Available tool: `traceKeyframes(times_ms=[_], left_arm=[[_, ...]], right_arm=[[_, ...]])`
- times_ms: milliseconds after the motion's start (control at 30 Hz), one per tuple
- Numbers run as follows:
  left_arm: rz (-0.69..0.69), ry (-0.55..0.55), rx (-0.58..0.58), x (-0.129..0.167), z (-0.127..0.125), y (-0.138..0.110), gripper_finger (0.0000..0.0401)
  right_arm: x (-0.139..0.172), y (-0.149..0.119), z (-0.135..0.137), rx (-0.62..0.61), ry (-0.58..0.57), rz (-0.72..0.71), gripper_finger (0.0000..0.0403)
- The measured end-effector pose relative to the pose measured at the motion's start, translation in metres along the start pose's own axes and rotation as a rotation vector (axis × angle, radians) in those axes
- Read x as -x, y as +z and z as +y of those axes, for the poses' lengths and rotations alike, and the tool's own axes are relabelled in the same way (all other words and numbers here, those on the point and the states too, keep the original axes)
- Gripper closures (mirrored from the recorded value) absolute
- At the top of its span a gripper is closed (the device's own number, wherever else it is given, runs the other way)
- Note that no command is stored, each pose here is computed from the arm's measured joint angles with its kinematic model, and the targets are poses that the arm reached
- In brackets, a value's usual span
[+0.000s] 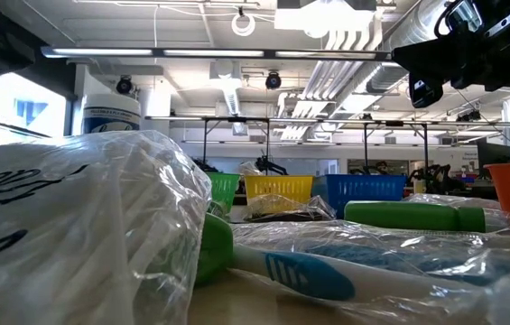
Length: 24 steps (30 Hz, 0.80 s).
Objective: Pick & Place Travel size toiletries
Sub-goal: Put the cotton pack into the black basket
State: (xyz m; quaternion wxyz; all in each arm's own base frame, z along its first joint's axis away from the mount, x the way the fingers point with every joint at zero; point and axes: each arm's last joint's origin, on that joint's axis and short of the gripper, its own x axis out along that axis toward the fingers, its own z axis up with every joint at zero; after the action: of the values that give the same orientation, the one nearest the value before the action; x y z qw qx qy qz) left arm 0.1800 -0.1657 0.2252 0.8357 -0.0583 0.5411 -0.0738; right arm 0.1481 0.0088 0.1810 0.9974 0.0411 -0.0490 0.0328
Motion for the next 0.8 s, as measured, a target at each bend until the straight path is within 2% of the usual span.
traceKeyframes(times_ms=[100, 300, 433, 800], left_arm=[[0.018, 0.014, 0.009, -0.003, 0.000, -0.001, 0.0401], [0.016, 0.012, 0.131, -0.004, 0.000, 0.000, 0.0401], [0.015, 0.011, 0.169, -0.004, 0.000, 0.000, 0.0401], [0.070, 0.016, 0.157, -0.015, -0.002, -0.002, 0.0400]], right_arm=[[0.000, 0.000, 0.000, 0.000, 0.000, 0.000, 0.0399], [0.000, 0.000, 0.000, 0.000, 0.000, 0.000, 0.0399], [0.000, 0.000, 0.000, 0.000, 0.000, 0.000, 0.0399], [0.000, 0.000, 0.000, -0.004, 0.000, 0.000, 0.0399]])
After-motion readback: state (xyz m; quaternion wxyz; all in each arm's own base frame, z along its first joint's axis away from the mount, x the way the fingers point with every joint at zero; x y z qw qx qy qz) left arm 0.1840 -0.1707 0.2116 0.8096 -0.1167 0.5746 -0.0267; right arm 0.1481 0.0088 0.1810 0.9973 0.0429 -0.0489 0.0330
